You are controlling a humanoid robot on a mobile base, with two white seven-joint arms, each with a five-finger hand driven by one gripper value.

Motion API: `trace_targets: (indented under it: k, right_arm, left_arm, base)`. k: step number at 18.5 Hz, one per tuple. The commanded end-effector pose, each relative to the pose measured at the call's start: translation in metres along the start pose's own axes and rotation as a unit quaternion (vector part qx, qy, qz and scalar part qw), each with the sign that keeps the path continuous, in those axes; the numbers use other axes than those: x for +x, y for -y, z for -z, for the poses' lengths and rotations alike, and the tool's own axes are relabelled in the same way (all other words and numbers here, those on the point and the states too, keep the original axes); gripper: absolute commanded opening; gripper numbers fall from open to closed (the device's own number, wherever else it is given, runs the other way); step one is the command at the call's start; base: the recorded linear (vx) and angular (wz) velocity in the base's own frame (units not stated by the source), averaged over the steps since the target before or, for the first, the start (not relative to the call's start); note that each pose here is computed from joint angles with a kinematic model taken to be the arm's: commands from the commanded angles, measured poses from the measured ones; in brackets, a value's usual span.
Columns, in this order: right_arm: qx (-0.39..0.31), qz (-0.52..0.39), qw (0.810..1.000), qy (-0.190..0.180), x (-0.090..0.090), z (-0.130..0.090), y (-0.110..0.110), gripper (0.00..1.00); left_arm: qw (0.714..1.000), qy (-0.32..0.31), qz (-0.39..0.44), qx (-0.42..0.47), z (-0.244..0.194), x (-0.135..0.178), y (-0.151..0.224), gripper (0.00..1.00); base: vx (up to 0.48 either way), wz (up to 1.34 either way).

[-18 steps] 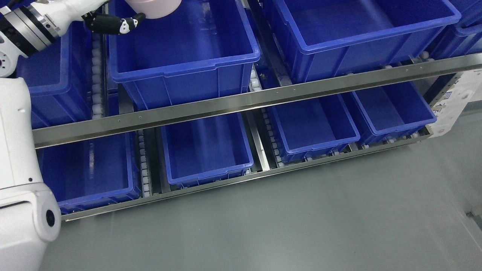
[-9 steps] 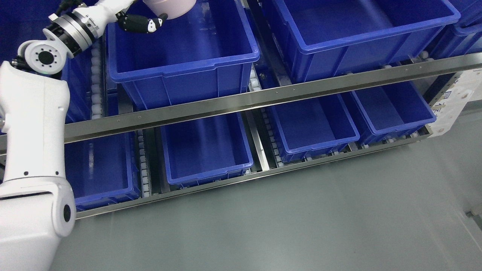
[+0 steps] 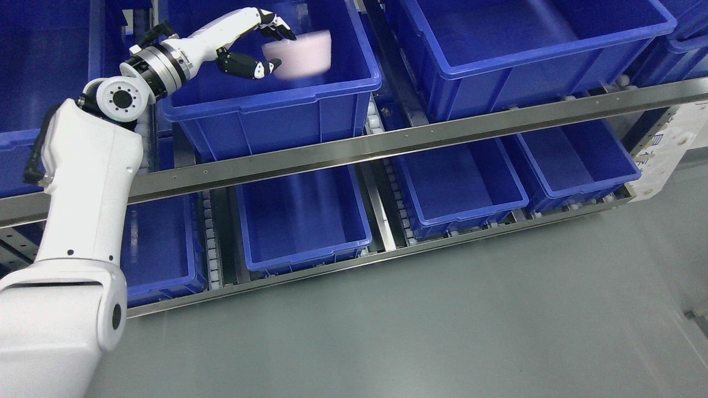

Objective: Stack pink IKEA bowls on left shelf middle

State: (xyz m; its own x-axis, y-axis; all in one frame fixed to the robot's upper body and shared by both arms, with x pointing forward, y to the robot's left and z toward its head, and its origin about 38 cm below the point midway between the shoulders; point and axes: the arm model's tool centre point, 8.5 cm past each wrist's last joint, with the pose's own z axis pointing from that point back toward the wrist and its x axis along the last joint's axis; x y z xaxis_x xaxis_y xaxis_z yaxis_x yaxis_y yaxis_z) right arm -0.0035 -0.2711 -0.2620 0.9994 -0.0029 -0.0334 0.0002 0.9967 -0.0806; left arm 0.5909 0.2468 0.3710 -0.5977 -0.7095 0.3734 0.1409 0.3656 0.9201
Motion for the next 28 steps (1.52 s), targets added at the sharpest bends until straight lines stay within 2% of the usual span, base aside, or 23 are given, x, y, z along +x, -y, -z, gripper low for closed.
trace_targets:
  k: [1,4,6,8,10,11,14,16,19,22,24,28]
  right_arm:
    - [-0.009,0.005,1.000,0.002,-0.007,0.001,0.011,1.00]
    - [-0.009,0.005,1.000,0.002,-0.007,0.001,0.011,1.00]
    - [-0.009,0.005,1.000,0.002,-0.007,0.001,0.011,1.00]
    - [-0.009,0.006,1.000,0.002,-0.007,0.001,0.011,1.00]
    - [-0.009,0.005,1.000,0.002,-0.007,0.001,0.011,1.00]
    - [-0.009,0.006,1.000,0.002,-0.007,0.001,0.011,1.00]
    - [-0.009,0.006,1.000,0.002,-0.007,0.001,0.011,1.00]
    - [-0.009,0.005,1.000,0.002,-0.007,0.001,0.011,1.00]
    - [-0.009,0.005,1.000,0.002,-0.007,0.001,0.011,1.00]
    - [-0.009,0.006,1.000,0.002,-0.007,0.001,0.011,1.00]
    - [-0.009,0.006,1.000,0.002,-0.007,0.001,0.011,1.00]
    - [-0.009,0.006,1.000,0.002,-0.007,0.001,0.011,1.00]
  left_arm:
    - [0.999,-0.028,-0.017,-0.002,0.005,-0.010,0.015,0.73]
    - [0.998,-0.020,-0.020,0.049,-0.003,-0.004,-0.019,0.85]
    - [0.993,0.006,-0.032,0.116,0.000,0.026,-0.061,0.87]
    - [0.978,0.033,-0.118,0.171,0.023,0.078,-0.096,0.93]
    - [0.953,0.039,-0.220,0.207,0.018,0.091,-0.125,0.99]
    - [0.937,0.063,-0.267,0.216,0.016,0.100,-0.123,1.00]
    - [0.905,0.104,-0.354,0.210,0.031,0.114,-0.068,1.00]
    - [0.898,0.116,-0.386,0.176,0.042,0.133,-0.002,1.00]
    - [0.913,0.157,-0.370,0.076,0.039,0.195,0.103,1.00]
    - [0.907,0.205,-0.368,0.010,0.024,0.243,0.168,1.00]
    - [0.898,0.208,-0.388,-0.029,0.007,0.254,0.220,1.00]
    - [0.889,0.210,-0.405,-0.038,-0.025,0.251,0.274,1.00]
  base:
    - [0.000,0.00]
    - [0.000,0.00]
    - [0.000,0.00]
    - [0.000,0.00]
    - [0.000,0.00]
    - [0.000,0.00]
    - [0.000,0.00]
    - [0.000,0.00]
    - [0.000,0.00]
    - [0.000,0.00]
    - [0.000,0.00]
    - [0.000,0.00]
